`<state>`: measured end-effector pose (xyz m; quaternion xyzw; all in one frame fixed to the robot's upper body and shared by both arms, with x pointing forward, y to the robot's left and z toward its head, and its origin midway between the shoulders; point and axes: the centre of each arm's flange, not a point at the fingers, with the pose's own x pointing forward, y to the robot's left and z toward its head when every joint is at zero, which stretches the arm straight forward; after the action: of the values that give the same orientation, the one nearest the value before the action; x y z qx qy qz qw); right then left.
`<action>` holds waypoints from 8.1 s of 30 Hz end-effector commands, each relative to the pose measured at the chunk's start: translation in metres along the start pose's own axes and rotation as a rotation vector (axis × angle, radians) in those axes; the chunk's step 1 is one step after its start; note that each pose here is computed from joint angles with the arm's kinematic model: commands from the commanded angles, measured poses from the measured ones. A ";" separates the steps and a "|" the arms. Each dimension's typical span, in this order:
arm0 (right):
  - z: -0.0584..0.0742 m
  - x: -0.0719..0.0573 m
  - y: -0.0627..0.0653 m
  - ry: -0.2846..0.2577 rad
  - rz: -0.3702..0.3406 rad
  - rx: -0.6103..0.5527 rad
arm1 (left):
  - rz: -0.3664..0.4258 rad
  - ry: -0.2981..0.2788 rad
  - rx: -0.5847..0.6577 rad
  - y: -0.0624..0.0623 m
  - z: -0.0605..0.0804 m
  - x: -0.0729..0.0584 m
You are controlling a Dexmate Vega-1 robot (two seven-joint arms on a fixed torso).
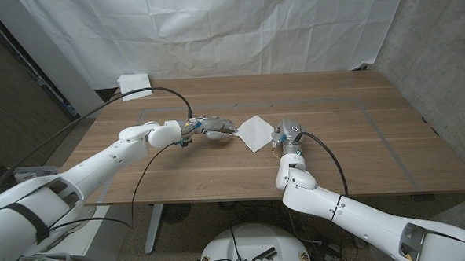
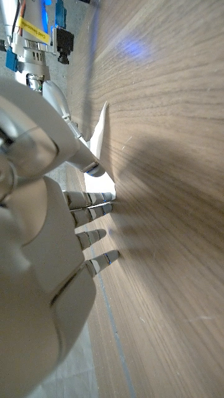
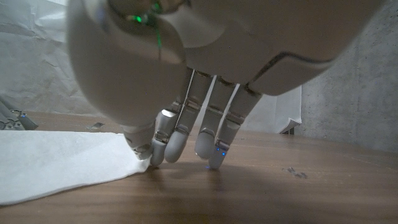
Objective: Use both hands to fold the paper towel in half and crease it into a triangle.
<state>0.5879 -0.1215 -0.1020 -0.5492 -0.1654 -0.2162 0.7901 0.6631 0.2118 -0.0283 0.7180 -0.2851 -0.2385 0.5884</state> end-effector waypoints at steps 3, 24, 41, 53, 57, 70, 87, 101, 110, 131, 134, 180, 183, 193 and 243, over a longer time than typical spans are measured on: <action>0.009 0.003 -0.008 -0.039 -0.102 0.063 | -0.011 0.001 0.000 -0.003 0.000 0.001; 0.048 -0.006 -0.031 -0.276 -0.176 -0.217 | -0.006 -0.003 0.010 0.000 0.001 0.003; 0.070 -0.016 -0.021 -0.349 -0.126 -0.189 | -0.004 0.000 0.009 -0.001 0.002 0.003; 0.088 -0.002 -0.008 -0.375 -0.096 -0.266 | -0.001 -0.001 0.007 -0.002 0.003 -0.003; 0.093 0.001 -0.006 -0.383 -0.098 -0.276 | 0.001 -0.001 0.006 -0.002 0.003 -0.006; 0.105 0.004 -0.006 -0.415 -0.100 -0.288 | 0.013 -0.004 0.007 -0.001 0.004 -0.012; 0.092 0.007 -0.007 -0.400 -0.124 -0.334 | 0.086 0.019 0.119 0.010 0.014 -0.043; 0.095 -0.014 -0.015 -0.465 -0.100 -0.280 | 0.067 0.045 0.160 0.010 0.015 -0.045; 0.093 -0.032 -0.016 -0.500 -0.062 -0.201 | 0.051 0.041 0.147 0.009 0.017 -0.037; 0.101 -0.014 -0.008 -0.393 -0.040 -0.026 | 0.032 0.033 0.132 0.008 0.024 -0.032; 0.106 -0.011 -0.006 -0.393 -0.039 -0.031 | 0.030 0.032 0.130 0.007 0.023 -0.033; 0.086 0.009 0.030 -0.325 0.167 0.285 | 0.048 0.053 0.121 0.012 0.005 -0.038; 0.089 0.007 0.027 -0.340 0.123 0.231 | 0.062 0.054 0.123 0.016 0.005 -0.039; 0.099 -0.001 0.020 -0.373 -0.020 0.041 | 0.115 0.048 0.179 0.029 0.009 -0.040; 0.089 -0.020 0.020 -0.486 -0.014 -0.204 | 0.103 0.059 0.180 0.017 -0.002 -0.032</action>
<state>0.5802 -0.0338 -0.0907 -0.6366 -0.3295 -0.1055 0.6892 0.6362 0.2293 -0.0110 0.7579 -0.3285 -0.1628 0.5396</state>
